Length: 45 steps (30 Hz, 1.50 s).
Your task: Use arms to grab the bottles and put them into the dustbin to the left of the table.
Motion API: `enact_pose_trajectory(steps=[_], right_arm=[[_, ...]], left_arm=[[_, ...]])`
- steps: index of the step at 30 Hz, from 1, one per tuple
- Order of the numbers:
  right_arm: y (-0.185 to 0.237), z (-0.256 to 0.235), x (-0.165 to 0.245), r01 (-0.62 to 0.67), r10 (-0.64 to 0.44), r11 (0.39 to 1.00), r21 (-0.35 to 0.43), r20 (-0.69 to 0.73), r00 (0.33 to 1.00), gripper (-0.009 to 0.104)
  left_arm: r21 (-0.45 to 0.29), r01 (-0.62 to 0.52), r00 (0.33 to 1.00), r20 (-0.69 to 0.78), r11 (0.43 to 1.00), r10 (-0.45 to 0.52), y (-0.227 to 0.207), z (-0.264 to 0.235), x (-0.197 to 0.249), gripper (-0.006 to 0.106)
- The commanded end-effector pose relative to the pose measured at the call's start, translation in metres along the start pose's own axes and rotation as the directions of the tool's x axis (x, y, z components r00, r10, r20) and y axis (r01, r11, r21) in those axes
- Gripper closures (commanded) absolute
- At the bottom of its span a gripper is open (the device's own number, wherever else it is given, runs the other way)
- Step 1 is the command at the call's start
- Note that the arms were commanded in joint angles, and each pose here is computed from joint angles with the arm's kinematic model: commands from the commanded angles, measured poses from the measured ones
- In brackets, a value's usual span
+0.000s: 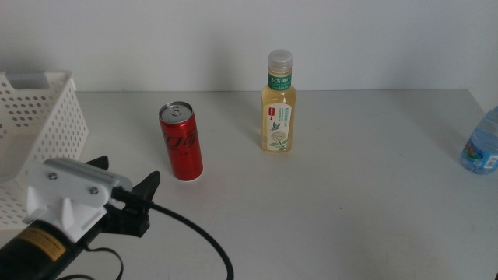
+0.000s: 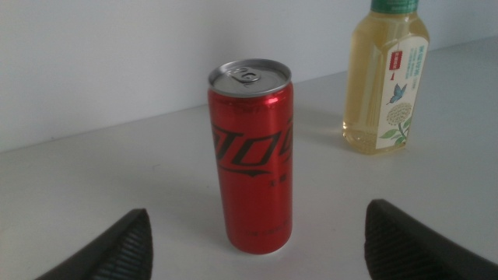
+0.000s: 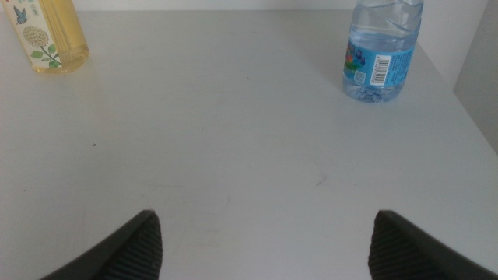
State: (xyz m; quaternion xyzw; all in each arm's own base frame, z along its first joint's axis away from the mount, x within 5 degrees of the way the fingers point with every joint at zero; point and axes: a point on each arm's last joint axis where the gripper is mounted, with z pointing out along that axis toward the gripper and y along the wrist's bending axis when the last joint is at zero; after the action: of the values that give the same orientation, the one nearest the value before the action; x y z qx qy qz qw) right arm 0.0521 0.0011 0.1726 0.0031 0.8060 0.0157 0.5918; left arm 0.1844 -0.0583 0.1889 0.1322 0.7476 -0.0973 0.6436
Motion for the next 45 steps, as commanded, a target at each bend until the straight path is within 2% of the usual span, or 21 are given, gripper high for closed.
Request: enact_pose_trajectory(steps=[1, 11, 34, 45], right_arm=[[0.0, -0.002, -0.007, 0.019, -0.019, 1.0, 0.008, 0.085, 0.996, 0.026], [0.0, -0.002, -0.007, 0.019, -0.019, 1.0, 0.008, 0.085, 0.996, 0.026], [0.0, -0.002, -0.007, 0.019, -0.019, 1.0, 0.008, 0.085, 0.996, 0.026], [0.0, -0.002, -0.007, 0.019, -0.019, 1.0, 0.008, 0.085, 0.996, 0.026]], left_arm=[[0.029, 0.007, 0.996, 0.093, 1.0, -0.009, -0.002, 0.019, -0.016, 0.007], [0.092, 0.015, 0.998, 0.066, 0.996, -0.021, -0.006, 0.078, -0.016, 0.007], [0.079, 0.025, 0.999, 0.037, 0.997, -0.028, -0.002, 0.149, -0.002, 0.007], [0.037, 0.058, 0.997, 0.052, 0.998, -0.059, 0.003, 0.171, 0.001, 0.007]])
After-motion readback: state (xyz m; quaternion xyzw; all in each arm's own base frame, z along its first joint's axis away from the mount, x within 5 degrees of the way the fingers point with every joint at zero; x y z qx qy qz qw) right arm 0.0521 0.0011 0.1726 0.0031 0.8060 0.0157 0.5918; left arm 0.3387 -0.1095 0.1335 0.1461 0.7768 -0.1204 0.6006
